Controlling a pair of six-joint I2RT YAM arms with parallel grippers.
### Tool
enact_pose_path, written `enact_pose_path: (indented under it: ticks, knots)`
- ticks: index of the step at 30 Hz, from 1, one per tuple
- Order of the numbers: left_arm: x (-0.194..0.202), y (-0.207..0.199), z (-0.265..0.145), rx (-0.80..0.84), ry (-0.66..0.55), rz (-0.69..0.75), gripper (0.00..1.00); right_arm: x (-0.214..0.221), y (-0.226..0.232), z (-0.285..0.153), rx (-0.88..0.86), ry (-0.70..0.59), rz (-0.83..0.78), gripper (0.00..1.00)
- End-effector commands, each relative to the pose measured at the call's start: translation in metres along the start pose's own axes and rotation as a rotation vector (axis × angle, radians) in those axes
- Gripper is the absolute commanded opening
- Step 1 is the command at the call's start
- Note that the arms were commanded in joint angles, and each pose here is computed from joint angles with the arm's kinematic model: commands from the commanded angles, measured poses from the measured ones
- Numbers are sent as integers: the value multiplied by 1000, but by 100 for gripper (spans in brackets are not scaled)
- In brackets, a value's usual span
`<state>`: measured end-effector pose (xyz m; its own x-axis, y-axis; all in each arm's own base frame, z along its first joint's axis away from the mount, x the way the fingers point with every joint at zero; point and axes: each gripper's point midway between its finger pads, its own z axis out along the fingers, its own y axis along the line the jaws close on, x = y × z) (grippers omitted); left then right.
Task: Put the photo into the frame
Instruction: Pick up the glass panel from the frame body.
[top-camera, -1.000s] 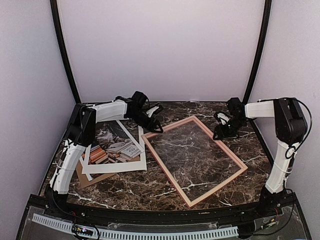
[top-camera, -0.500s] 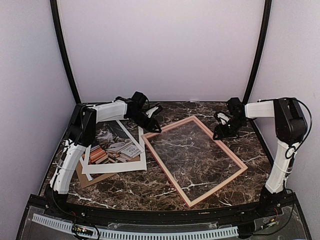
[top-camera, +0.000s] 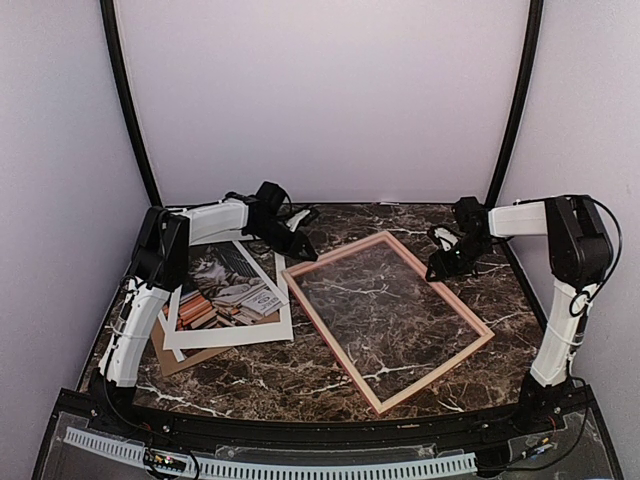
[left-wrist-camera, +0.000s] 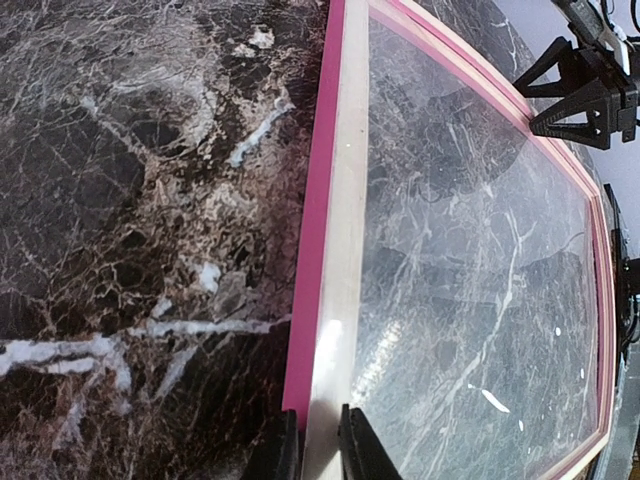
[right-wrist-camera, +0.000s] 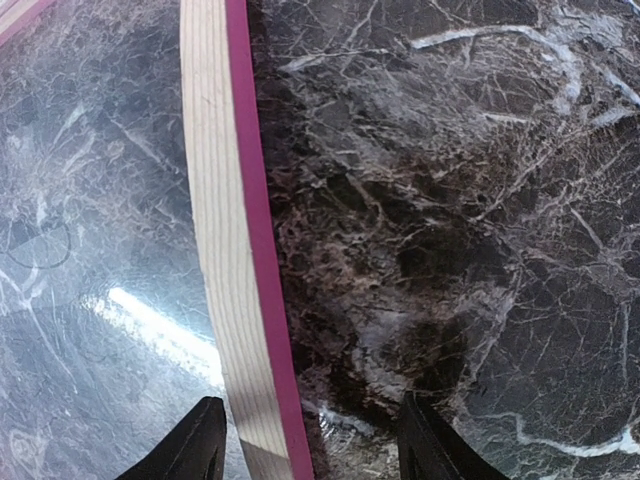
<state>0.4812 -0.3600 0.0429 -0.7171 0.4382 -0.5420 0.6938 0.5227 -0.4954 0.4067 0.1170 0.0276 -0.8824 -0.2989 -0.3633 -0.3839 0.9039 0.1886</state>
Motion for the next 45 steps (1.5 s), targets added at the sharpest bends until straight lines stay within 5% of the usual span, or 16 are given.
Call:
enact_pose_path:
  ticks: [1,8,26,45]
  knots:
    - [9,11,0,-10,25,-37,12,-1,-1,5,-2,5,7,59]
    - [3,12,-9,24,-1,-60,0,-1,-2,4,0,6,9,59]
    - [-21,22,-39,94,-101,-147,0,-5,-2,-2,12,-11,15,59]
    - [-41,11,-75,-9,-99,-112,0,-37,7,-13,-46,-100,45,61]
